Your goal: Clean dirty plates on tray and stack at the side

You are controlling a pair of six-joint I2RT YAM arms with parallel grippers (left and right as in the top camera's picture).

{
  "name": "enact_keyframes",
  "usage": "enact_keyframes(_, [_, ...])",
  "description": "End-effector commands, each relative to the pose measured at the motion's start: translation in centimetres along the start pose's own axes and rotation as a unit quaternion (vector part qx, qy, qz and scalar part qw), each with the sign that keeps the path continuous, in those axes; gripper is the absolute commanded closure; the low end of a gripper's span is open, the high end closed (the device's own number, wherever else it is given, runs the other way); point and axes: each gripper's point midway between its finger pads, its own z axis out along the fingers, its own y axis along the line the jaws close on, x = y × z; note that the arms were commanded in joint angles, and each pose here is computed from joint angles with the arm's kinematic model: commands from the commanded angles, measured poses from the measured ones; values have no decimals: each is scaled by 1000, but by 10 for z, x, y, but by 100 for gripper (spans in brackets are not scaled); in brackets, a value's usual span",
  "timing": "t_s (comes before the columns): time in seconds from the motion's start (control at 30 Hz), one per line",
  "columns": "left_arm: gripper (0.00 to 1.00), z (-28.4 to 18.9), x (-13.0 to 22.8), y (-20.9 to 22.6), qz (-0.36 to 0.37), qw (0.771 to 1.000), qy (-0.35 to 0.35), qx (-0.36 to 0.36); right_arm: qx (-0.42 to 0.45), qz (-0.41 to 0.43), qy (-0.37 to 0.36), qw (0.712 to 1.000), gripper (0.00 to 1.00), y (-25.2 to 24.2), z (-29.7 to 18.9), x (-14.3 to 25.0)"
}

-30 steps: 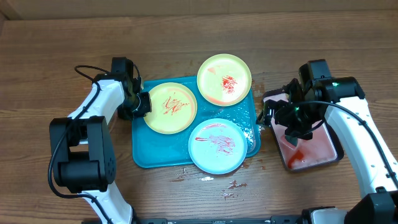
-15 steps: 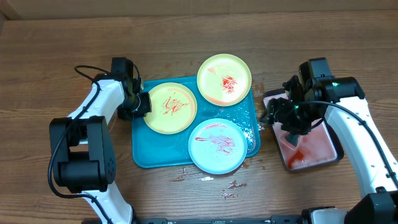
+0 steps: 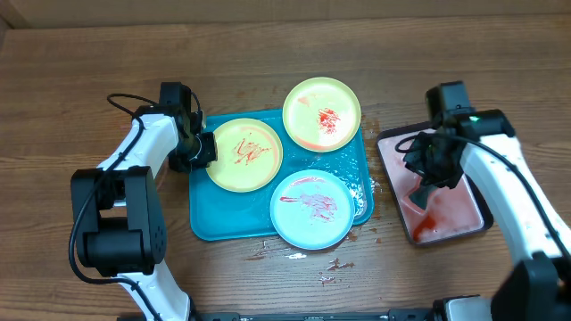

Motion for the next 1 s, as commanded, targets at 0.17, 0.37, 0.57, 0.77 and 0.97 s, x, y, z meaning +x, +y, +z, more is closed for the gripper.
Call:
enact_keyframes(0.17, [96,15,13,14,7,999,28,-29,95,71,50,992,75,-28,55,2])
enact_keyframes(0.37, [96,15,12,14,7,999,26,-28,109,91,56,988,69,-43,59,-5])
enact_keyframes(0.57, [96,15,12,14,7,999,26,-28,90,70,61,992,62,-44,61,-10])
enact_keyframes(0.77, [96,15,12,14,7,999,26,-28,40,15,74,996,57,-25,63,-10])
enact_keyframes(0.97, [96,15,12,14,7,999,26,-28,53,9,94,994,55,-34,69,3])
